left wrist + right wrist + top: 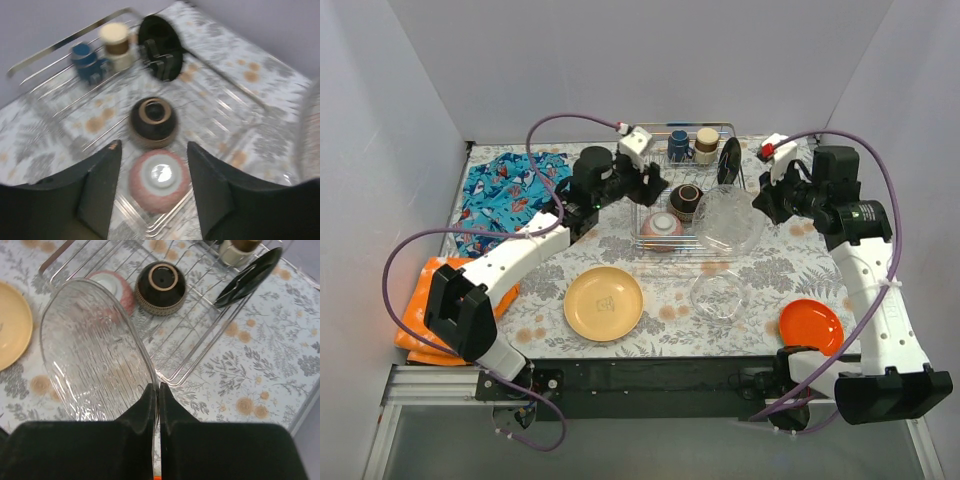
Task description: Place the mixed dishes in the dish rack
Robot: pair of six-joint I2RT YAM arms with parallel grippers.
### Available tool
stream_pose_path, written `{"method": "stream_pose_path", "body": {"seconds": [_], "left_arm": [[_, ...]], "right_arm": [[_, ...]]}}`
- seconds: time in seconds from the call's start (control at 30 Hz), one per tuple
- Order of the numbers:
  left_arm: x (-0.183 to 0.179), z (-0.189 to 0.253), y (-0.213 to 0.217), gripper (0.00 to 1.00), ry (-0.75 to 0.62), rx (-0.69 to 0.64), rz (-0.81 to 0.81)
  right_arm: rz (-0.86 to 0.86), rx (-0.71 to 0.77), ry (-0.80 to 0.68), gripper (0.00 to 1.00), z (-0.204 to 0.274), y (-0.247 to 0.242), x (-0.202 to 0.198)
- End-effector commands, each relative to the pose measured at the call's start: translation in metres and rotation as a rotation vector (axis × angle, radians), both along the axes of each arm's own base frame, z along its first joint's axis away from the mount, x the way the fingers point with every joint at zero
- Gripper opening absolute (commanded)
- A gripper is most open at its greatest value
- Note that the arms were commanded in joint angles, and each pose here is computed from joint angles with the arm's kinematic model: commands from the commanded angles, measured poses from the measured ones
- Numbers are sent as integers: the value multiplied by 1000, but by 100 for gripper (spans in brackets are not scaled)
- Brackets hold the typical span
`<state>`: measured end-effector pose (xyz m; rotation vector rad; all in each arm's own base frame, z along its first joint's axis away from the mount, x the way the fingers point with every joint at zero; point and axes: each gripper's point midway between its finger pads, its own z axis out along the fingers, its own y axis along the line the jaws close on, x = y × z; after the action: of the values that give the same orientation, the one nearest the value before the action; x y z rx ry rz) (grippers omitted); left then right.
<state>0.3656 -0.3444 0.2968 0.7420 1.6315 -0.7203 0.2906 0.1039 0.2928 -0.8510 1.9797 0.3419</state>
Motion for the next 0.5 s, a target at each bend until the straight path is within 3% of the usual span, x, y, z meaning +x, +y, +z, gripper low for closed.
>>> {"method": "stream_pose_path", "body": {"seconds": [0.0, 0.1, 0.13, 0.27, 0.37, 0.4, 0.47], "left_arm": [[52, -78, 82, 46, 115, 152, 345], [59, -84, 105, 5, 129, 145, 442], [58, -91, 111, 0, 154, 139, 474], [60, -112, 128, 0, 218, 131, 549], [59, -129, 128, 0, 261, 137, 555], [58, -132, 126, 0, 271, 135, 548], [55, -139, 116, 0, 308, 118, 504]], "right_arm": [[-200, 67, -220, 1, 47, -4, 59], [-292, 0, -332, 1, 60, 1, 84], [-323, 1, -393, 1, 72, 3, 94], [-451, -18, -523, 1, 89, 22, 111], [-683, -77, -652, 1, 97, 20, 122], [-812, -175, -672, 1, 94, 2, 118], [-914, -172, -720, 1, 94, 4, 124]]}}
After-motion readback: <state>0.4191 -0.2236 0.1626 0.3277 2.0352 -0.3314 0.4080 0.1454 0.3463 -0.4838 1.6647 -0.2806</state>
